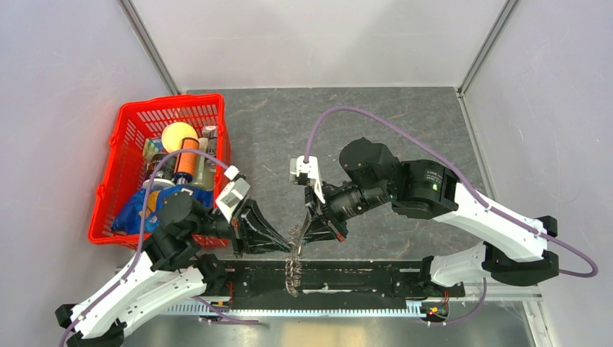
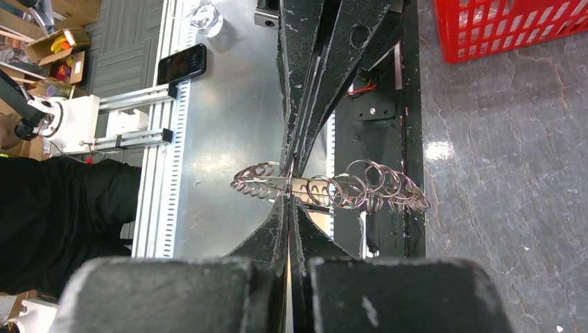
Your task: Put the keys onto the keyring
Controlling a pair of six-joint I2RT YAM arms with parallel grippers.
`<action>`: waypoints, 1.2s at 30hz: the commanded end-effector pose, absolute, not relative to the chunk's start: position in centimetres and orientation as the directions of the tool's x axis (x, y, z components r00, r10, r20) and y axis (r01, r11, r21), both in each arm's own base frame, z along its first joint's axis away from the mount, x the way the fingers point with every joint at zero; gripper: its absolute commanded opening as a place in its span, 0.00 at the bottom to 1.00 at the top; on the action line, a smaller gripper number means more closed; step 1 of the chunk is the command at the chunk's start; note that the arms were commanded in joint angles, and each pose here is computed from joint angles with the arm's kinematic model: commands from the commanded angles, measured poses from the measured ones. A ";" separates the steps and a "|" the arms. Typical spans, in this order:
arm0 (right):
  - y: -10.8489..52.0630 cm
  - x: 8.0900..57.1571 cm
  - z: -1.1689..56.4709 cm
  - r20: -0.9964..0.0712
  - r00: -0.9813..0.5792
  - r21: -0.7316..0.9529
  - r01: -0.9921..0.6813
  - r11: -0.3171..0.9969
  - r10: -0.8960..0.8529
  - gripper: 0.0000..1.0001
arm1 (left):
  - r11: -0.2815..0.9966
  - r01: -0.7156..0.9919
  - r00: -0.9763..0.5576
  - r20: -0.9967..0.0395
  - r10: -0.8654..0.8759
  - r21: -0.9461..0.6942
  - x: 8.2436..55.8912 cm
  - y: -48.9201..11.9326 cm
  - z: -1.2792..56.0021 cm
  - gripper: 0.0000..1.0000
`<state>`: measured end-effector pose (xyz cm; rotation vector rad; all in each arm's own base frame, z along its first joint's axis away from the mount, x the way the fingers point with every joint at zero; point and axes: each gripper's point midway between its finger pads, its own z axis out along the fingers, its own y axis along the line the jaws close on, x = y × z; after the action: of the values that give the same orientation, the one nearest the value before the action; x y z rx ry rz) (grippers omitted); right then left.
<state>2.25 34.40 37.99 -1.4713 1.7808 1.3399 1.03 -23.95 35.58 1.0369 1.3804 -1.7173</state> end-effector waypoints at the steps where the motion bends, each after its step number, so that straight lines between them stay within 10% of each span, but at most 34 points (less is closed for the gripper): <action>1: 34.6 1.7 40.1 -0.857 -0.302 0.376 -0.921 -0.105 -0.417 0.00 | -0.198 0.911 -0.383 -0.920 -0.080 -0.362 1.1 -23.8 36.8 0.02; 36: 34.5 2.2 39.8 -0.859 -0.307 0.366 -0.928 -0.072 -0.410 0.00 | -0.217 0.913 -0.369 -0.926 -0.082 -0.345 0.5 -23.3 36.9 0.02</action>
<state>2.05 34.46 38.19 -1.4752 1.7715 1.3566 1.17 -23.85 35.53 1.0223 1.3867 -1.7050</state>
